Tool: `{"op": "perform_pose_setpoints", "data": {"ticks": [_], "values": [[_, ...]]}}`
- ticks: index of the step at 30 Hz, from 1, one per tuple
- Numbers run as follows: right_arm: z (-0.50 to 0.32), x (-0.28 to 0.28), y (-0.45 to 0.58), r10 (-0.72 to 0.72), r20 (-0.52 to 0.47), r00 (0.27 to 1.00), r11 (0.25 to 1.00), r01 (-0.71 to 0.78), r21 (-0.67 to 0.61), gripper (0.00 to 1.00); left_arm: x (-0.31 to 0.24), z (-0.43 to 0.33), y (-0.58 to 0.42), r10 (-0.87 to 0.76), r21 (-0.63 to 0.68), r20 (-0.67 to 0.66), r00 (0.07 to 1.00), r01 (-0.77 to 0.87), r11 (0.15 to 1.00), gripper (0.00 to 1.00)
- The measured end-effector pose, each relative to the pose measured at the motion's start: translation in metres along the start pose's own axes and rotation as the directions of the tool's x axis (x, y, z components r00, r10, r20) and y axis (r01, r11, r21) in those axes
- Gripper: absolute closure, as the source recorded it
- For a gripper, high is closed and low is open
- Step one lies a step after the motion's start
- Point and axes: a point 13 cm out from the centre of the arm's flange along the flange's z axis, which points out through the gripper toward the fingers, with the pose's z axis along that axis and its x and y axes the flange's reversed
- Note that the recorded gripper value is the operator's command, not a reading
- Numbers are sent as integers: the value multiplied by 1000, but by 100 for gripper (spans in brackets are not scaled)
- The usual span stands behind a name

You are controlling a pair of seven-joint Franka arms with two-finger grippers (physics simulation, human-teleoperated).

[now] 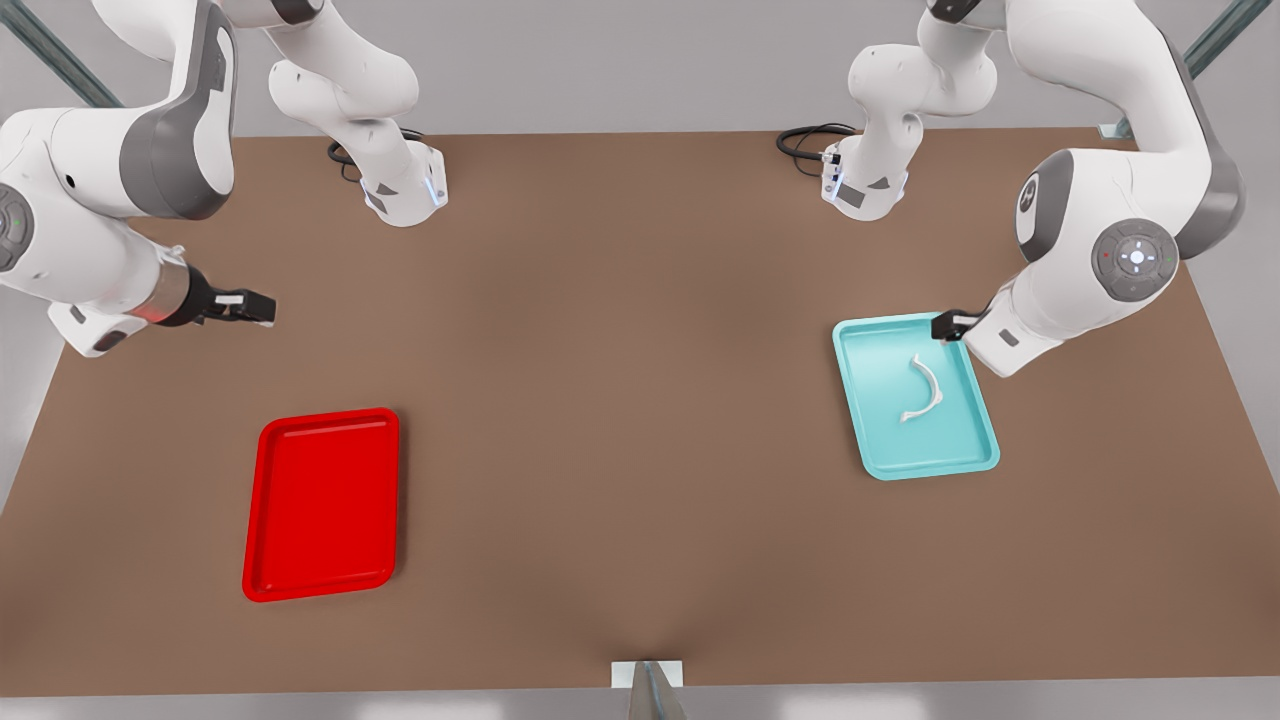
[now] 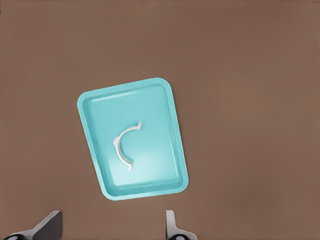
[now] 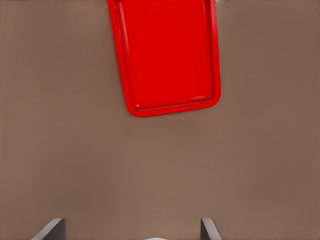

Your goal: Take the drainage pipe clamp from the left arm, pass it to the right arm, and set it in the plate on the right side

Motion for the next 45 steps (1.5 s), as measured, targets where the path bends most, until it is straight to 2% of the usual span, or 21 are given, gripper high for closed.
{"op": "perform_pose_setpoints", "data": {"ticks": [3, 5, 8, 12, 18, 23, 32, 38, 39, 41, 45], "values": [[0, -4, 0, 3, 13, 1000, 1000, -3, 0, 0, -4, 22, 0, -13, -3, -29, 999, 13, 1000, 0], [1, -6, 0, 4, 19, 1000, 1000, -4, -1, 0, -7, 89, 2, -41, -4, -112, 993, 41, 999, 0], [1, -8, 1, 6, 26, 1000, 1000, -6, -4, 0, 15, 211, 25, -163, 19, -224, 961, 172, 985, 0], [3, -9, 1, 9, 27, 1000, 1000, -9, -6, 0, 28, 291, 46, -323, 20, -207, 923, 334, 942, 0], [8, -10, 1, 12, 23, 1000, 1000, -12, -5, 0, 30, 342, 59, -499, 28, -132, 857, 506, 862, 0], [11, -12, 2, 12, 23, 1000, 1000, -12, -3, 0, 27, 373, 63, -583, 39, -79, 808, 587, 808, 0], [15, -13, 1, 14, 19, 1000, 1000, -14, 0, 0, 23, 400, 71, -664, 61, -26, 747, 664, 745, 0], [17, -14, 1, 14, 19, 1000, 1000, -14, 3, 0, 46, 416, 72, -699, 55, -47, 714, 700, 712, 0], [18, -14, 1, 14, 19, 1000, 1000, -14, 3, 0, 46, 416, 72, -702, 56, -47, 710, 704, 708, 4], [18, -15, 1, 14, 19, 1000, 1000, -14, 4, 0, 47, 417, 71, -711, 58, -47, 701, 713, 699, 40], [19, -14, 1, 14, 17, 1000, 1000, -15, 5, 0, 47, 417, 69, -734, 66, -54, 677, 736, 674, 46]]}}
